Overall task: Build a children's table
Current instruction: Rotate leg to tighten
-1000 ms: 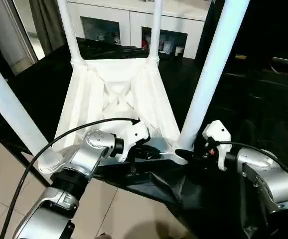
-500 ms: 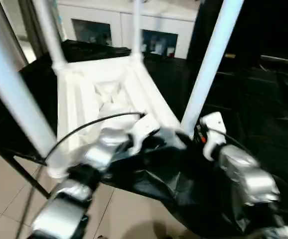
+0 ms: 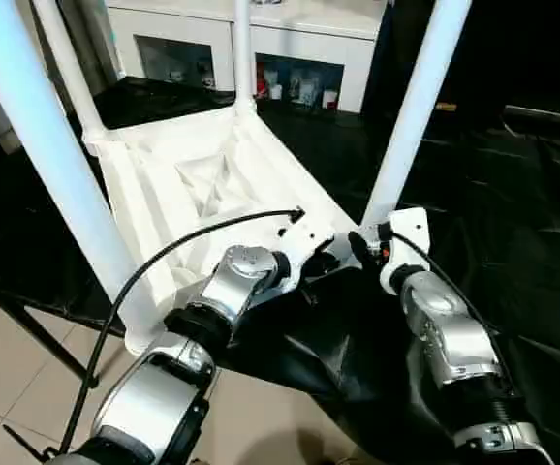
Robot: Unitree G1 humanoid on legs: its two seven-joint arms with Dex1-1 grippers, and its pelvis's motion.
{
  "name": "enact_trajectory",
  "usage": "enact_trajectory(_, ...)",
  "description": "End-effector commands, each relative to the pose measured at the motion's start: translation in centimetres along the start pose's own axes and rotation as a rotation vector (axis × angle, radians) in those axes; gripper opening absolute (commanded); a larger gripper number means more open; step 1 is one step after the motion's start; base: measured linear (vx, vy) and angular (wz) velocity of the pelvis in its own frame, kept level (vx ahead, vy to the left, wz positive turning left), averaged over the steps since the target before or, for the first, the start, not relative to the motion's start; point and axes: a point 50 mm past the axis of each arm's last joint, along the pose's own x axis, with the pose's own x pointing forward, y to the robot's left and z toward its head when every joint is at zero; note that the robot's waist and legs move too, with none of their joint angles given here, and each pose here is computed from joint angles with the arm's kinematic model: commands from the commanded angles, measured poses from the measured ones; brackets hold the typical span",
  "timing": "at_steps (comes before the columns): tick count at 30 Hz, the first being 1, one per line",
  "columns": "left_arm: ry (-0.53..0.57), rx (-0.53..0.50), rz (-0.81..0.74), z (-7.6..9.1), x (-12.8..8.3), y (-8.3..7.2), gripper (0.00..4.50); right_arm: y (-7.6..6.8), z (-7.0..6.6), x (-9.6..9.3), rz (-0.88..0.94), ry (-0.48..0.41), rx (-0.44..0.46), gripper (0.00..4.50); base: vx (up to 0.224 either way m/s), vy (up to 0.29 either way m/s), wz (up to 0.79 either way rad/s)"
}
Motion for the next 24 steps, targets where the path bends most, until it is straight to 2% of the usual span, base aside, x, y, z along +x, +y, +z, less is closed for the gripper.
enact_trajectory(1,-0.081,0.024,-0.004,1.5,-0.2,0.4,0.00,1.9,0.0,0.0,0.159,0.004,-0.001,3.55,0.000,0.000,0.00)
enact_trajectory(8,-0.115,0.061,-0.143,0.8,-2.0,0.6,0.00,0.0,1.3,-1.9,0.399,-0.006,-0.115,3.55,0.000,0.000,0.00)
enact_trajectory(10,-0.143,0.103,-0.253,0.6,-3.1,0.3,0.00,-0.9,1.2,-3.1,0.494,0.029,-0.182,3.55,0.000,0.000,0.00)
enact_trajectory(14,-0.128,0.118,-0.330,0.0,-4.2,0.3,0.00,-1.8,0.9,-4.4,0.576,0.085,-0.230,3.55,0.000,0.000,0.00)
enact_trajectory(24,-0.120,0.113,-0.411,-0.7,-5.5,0.0,0.00,-2.3,0.2,-5.4,0.615,0.133,-0.246,3.55,0.000,0.000,0.00)
